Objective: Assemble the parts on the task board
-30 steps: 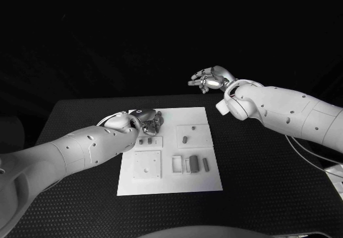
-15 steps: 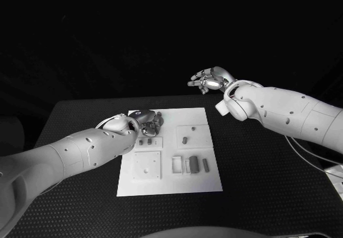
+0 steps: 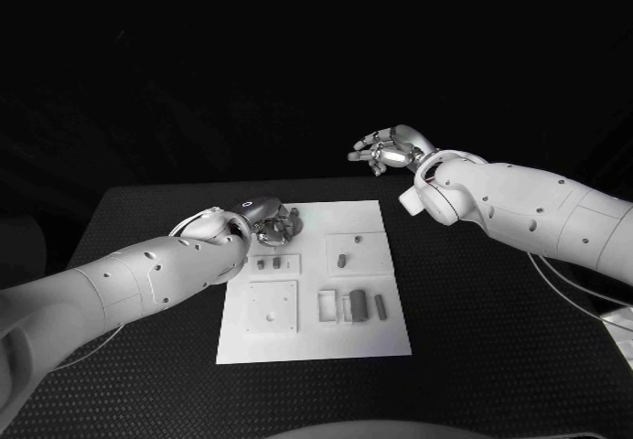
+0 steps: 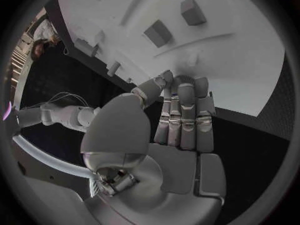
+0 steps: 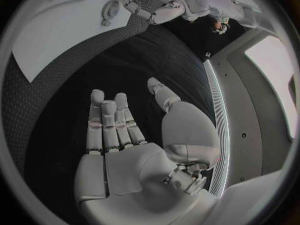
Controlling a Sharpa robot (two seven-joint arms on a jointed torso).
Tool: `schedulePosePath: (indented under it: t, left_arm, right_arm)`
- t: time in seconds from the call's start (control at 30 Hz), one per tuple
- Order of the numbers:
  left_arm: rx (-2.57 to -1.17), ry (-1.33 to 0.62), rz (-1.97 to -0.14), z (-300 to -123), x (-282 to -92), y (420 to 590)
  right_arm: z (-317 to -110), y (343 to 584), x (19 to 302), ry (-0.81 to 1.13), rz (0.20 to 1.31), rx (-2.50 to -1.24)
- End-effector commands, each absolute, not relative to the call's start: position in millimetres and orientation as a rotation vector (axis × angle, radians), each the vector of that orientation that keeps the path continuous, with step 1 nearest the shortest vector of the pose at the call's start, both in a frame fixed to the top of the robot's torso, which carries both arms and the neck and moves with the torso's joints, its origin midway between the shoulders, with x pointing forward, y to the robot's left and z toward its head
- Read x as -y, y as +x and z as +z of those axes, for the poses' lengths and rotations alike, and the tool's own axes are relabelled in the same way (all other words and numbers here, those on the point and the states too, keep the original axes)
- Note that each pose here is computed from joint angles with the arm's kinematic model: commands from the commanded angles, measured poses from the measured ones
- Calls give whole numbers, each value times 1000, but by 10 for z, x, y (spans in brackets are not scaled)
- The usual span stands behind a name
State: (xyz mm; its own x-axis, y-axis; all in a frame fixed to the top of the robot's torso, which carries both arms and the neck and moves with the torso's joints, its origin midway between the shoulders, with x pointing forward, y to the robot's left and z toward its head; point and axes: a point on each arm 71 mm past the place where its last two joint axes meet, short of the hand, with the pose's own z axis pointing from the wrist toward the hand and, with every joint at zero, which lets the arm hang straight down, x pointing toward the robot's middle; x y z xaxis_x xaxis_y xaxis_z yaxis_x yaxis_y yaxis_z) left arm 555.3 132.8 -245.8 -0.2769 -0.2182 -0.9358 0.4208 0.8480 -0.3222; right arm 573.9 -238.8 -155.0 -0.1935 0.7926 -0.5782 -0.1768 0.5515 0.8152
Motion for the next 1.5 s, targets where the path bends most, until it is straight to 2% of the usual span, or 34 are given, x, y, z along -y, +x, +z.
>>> schedulePosePath:
  t: [0.03, 0.23, 0.57, 1.13, 1.5]
  left_arm:
    - [-1761, 118, -658, -2427, -1342, 5542]
    - [-1802, 102, -665, -2371, -1443, 5529]
    - [-1868, 93, -635, -2389, -1636, 5532]
    - [-1867, 75, -609, -2412, -1734, 5581]
    - [-1873, 78, -606, -2458, -1708, 5592]
  right_arm:
    - [-1548, 5731, 2381, 538, 969, -1527]
    - [-1547, 5729, 2409, 541, 964, -1526]
    - [-1547, 5727, 2429, 543, 961, -1526]
    - [-1546, 5725, 2431, 543, 961, -1525]
    - [-1547, 5725, 2417, 541, 964, -1526]
